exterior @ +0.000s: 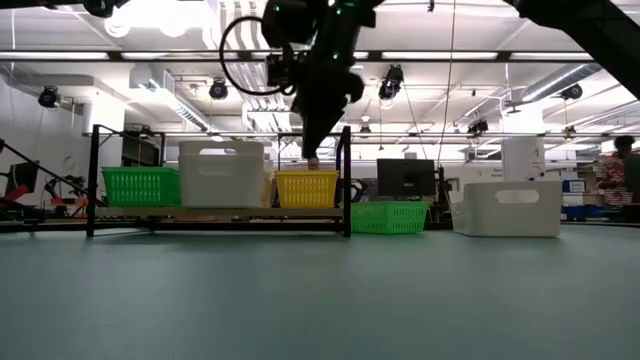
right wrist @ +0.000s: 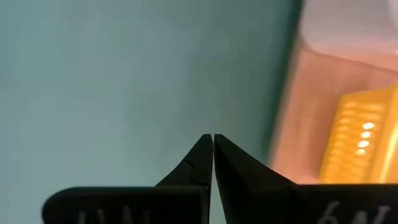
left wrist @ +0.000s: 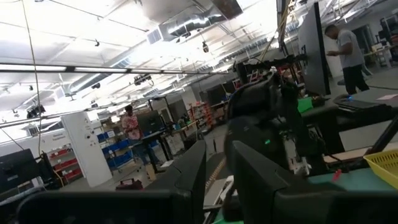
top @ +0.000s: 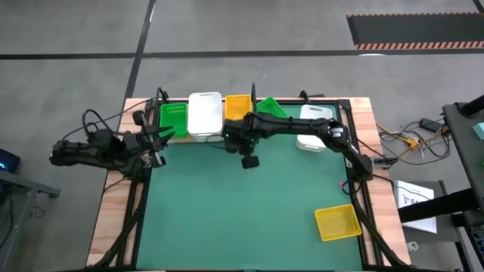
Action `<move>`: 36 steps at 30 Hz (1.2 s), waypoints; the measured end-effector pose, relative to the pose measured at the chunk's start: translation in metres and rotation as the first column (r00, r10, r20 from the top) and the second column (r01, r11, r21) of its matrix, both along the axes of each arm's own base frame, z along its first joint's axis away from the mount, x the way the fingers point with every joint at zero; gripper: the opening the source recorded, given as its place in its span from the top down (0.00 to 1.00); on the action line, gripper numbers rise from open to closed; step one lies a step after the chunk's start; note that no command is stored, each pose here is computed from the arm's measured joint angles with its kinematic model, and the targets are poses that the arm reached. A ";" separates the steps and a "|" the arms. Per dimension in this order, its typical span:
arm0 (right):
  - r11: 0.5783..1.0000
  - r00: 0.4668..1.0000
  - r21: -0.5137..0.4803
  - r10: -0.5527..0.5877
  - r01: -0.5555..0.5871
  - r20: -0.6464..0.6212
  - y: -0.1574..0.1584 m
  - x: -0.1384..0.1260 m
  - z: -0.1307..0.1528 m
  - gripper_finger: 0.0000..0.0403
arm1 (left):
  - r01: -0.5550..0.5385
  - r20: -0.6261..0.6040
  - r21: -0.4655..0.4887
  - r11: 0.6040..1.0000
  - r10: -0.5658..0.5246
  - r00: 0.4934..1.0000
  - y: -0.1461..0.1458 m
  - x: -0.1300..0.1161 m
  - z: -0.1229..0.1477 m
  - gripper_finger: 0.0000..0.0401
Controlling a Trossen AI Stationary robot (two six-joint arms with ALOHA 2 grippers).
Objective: Stack baskets on shelf by color
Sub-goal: Adjust the white bins on the shelf
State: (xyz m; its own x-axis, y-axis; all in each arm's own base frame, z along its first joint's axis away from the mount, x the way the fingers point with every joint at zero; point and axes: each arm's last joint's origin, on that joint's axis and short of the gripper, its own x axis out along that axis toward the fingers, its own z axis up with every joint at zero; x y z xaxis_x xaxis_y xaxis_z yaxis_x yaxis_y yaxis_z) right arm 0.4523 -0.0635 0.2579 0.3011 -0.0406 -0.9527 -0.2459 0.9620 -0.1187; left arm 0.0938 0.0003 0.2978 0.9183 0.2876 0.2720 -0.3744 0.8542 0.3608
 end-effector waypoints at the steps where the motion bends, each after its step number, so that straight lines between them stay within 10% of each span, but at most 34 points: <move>1: 1.000 1.000 0.005 0.001 -0.001 -0.012 0.006 -0.001 0.001 0.98 | 0.000 -0.005 0.000 1.000 0.000 1.000 0.000 0.001 0.000 0.85; 20: 0.984 0.987 0.169 0.084 -0.060 -0.139 0.123 -0.046 -0.004 0.98 | 0.015 -0.364 -0.199 0.980 -0.089 0.927 -0.008 0.059 -0.029 1.00; 29: 0.980 0.991 0.180 0.059 -0.080 0.122 0.124 -0.092 -0.008 0.98 | -0.149 -0.633 -0.294 0.944 -0.075 0.770 -0.011 0.096 -0.072 1.00; 36: 0.985 0.924 0.132 0.055 -0.112 0.378 0.117 -0.125 -0.008 0.98 | -0.413 -0.711 -0.099 0.905 0.226 0.666 0.005 0.110 -0.088 1.00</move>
